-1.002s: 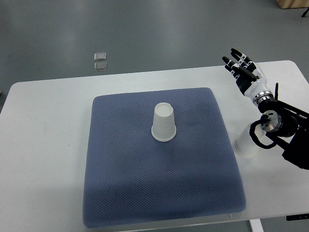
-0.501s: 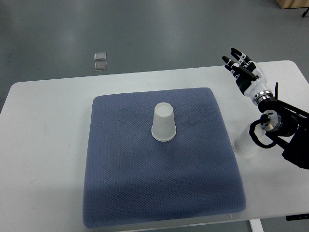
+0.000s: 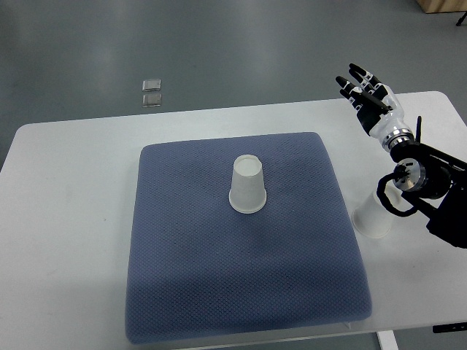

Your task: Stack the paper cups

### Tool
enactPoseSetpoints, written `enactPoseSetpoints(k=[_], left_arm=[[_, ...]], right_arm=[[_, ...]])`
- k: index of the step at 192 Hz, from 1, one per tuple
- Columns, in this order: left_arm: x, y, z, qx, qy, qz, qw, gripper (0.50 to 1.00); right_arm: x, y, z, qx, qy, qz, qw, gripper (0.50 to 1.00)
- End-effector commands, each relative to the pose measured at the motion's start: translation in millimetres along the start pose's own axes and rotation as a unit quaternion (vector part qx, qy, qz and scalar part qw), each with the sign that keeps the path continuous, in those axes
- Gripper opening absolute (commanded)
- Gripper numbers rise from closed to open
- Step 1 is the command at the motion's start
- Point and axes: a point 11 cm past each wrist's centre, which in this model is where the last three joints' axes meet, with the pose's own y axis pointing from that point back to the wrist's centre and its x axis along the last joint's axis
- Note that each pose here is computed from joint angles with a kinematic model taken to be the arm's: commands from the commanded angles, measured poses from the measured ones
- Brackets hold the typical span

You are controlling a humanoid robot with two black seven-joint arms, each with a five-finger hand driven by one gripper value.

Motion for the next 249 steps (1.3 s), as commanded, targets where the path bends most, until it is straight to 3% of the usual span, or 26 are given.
enactPoseSetpoints(k=[1, 71, 115, 188, 249], left_arm=[[0, 0, 0, 0.0, 0.0, 0.001, 1.0, 1.0], [0, 0, 0, 0.0, 0.0, 0.0, 1.0, 1.0], [0, 0, 0, 0.0, 0.0, 0.0, 1.0, 1.0], [0, 0, -1, 0.001, 0.0, 0.0, 1.0, 1.0], [0, 0, 0, -0.001, 0.0, 0.0, 1.0, 1.0]], right_arm=[[-4, -5, -9, 0.008, 0.005, -0.002, 1.0, 0.911], [-2, -14, -41, 0.03, 0.047, 0.002, 0.998, 0.911], [-4, -10, -75, 0.047, 0.228, -0.072, 0.97, 0.911], [32, 51, -104, -0.049, 0.543, -0.247, 0.801, 0.911], [13, 121, -116, -0.103, 0.649, -0.409, 0.634, 0.909]])
